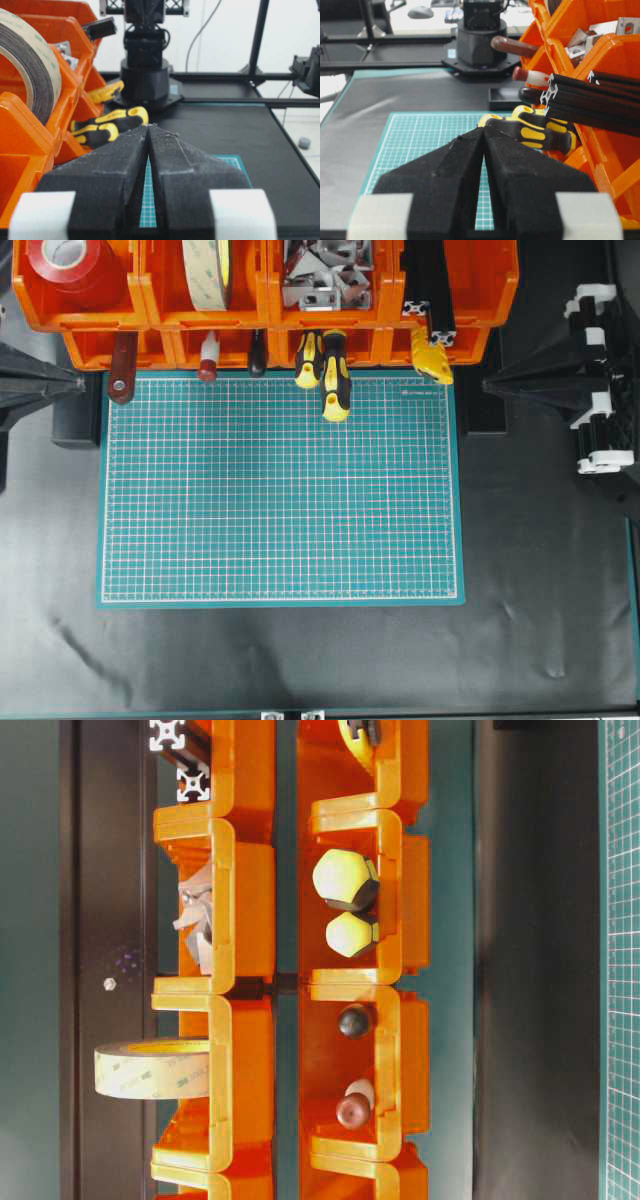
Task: Pick frame from container rack with right arm.
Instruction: 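Raise the right gripper and move it toward the orange rack's extrusion bin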
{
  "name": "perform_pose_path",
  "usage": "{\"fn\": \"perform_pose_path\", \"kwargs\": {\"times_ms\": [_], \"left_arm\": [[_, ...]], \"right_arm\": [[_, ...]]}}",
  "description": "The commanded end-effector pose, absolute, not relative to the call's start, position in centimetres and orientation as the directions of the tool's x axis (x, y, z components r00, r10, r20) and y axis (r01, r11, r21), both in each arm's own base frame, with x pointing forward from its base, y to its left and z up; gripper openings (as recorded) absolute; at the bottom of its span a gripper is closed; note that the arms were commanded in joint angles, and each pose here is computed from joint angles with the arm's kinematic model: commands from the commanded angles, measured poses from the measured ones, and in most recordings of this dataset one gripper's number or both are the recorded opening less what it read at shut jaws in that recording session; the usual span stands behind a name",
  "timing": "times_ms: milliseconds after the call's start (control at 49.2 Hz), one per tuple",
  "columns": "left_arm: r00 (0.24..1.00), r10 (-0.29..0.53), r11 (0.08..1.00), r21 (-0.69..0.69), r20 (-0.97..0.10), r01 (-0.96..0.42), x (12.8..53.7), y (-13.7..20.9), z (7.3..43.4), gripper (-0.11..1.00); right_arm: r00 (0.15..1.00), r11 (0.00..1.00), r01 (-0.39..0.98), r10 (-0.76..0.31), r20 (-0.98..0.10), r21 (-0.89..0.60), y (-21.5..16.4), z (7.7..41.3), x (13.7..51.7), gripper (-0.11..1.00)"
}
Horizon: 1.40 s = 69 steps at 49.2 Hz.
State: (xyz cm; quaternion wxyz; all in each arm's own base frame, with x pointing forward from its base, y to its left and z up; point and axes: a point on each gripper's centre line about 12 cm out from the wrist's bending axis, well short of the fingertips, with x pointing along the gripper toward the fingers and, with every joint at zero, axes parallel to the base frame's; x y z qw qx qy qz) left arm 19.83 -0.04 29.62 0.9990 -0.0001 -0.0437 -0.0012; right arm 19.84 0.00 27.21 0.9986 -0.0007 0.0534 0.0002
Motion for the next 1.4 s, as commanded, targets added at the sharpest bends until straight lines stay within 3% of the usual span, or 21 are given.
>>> {"fn": "perform_pose_path", "kwargs": {"times_ms": [0,61,142,529,732,1057,1281,1382], "left_arm": [[0.994,-0.012,1.000,0.018,0.106,0.010,20.1,-0.2,30.6,0.06],[0.993,-0.013,1.000,0.012,0.116,0.012,20.3,-0.2,31.4,0.03],[0.994,-0.014,1.000,0.001,0.109,0.014,20.5,-0.2,31.9,0.01],[1.000,-0.008,0.998,-0.066,0.021,0.010,20.7,-0.1,31.2,0.01],[1.000,-0.006,0.997,-0.071,0.011,0.007,20.7,-0.1,31.1,0.01],[1.000,-0.007,0.997,-0.074,-0.011,0.006,20.5,-0.1,31.2,0.01],[0.999,-0.007,0.997,-0.075,-0.038,0.004,20.1,-0.1,31.1,0.01],[0.999,-0.008,0.997,-0.077,-0.037,0.005,20.1,-0.1,31.1,0.01]], "right_arm": [[0.996,1.000,0.003,-0.002,-0.087,0.015,0.0,27.9,20.0,0.02],[0.995,1.000,-0.002,0.004,-0.102,0.024,0.1,28.0,20.0,0.07],[0.989,0.999,0.002,0.005,-0.146,0.044,0.1,28.9,20.1,0.00],[0.935,0.997,-0.066,0.075,-0.348,0.036,1.6,34.5,20.4,0.00],[0.878,0.991,-0.113,0.065,-0.474,-0.073,2.5,37.4,21.4,0.00],[0.757,0.937,-0.096,-0.151,-0.636,-0.336,1.8,39.5,23.7,0.00],[0.724,0.834,-0.125,-0.294,-0.624,-0.538,2.7,38.9,26.5,0.00],[0.655,0.761,-0.083,-0.445,-0.610,-0.644,2.6,38.3,27.1,0.00]]}}
